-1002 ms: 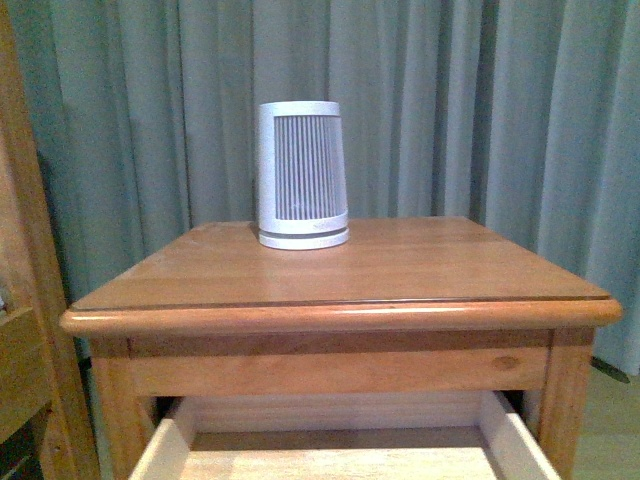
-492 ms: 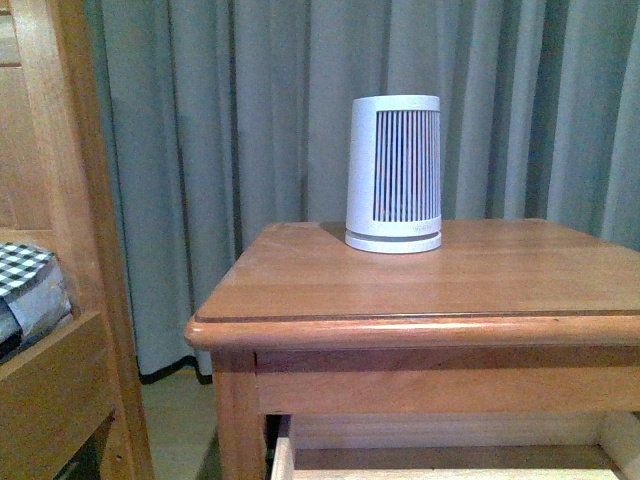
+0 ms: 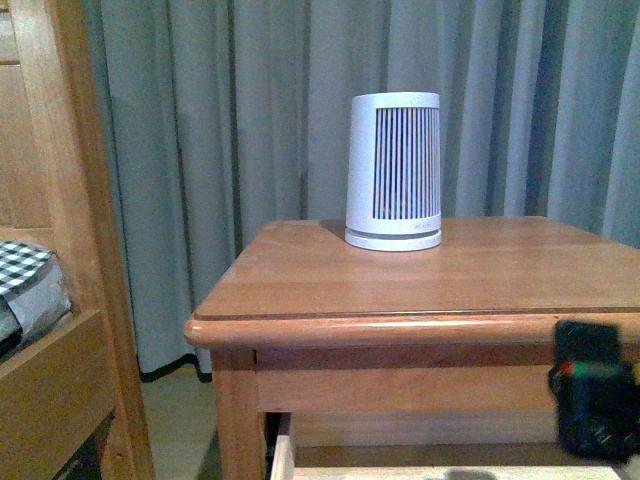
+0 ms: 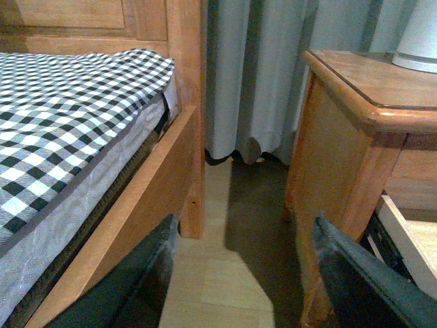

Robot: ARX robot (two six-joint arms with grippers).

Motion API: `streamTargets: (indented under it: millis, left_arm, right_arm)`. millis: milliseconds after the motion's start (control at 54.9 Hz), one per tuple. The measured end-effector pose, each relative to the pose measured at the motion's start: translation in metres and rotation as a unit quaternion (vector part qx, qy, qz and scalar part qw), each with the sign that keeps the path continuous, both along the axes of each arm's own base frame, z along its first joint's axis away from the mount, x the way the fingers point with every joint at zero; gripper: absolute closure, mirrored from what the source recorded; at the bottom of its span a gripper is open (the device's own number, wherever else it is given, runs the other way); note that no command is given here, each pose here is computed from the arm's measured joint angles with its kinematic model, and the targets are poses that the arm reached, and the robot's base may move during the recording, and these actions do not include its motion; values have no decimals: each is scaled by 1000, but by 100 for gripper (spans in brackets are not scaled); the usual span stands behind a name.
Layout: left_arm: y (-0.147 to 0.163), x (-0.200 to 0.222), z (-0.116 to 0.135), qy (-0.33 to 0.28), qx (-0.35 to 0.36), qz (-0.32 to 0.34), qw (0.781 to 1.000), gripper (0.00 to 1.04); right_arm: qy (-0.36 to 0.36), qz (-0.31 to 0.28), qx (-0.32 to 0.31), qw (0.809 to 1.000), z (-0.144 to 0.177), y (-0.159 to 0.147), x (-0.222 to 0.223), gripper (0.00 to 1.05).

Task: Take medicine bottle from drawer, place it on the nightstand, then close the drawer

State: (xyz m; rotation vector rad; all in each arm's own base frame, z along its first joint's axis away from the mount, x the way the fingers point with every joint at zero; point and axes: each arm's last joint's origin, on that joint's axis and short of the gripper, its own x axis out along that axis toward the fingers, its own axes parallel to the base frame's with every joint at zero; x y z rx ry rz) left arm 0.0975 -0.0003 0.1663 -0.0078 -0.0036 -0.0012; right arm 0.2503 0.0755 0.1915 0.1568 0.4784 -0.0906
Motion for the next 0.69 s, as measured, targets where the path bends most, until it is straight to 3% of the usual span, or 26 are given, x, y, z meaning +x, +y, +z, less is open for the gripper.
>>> streamTargets:
  millis: [200, 383, 692]
  left_arm:
    - [0, 0, 0, 0, 0, 0, 1000, 6]
    - [0, 0, 0, 0, 0, 0, 1000, 7]
    - [0, 0, 0, 0, 0, 0, 1000, 7]
  right_arm:
    - [56, -44, -2, 997, -32, 18, 11, 7]
    - [75, -113, -4, 991, -52, -1, 29, 7]
    - [109, -121, -20, 986, -79, -12, 46, 7]
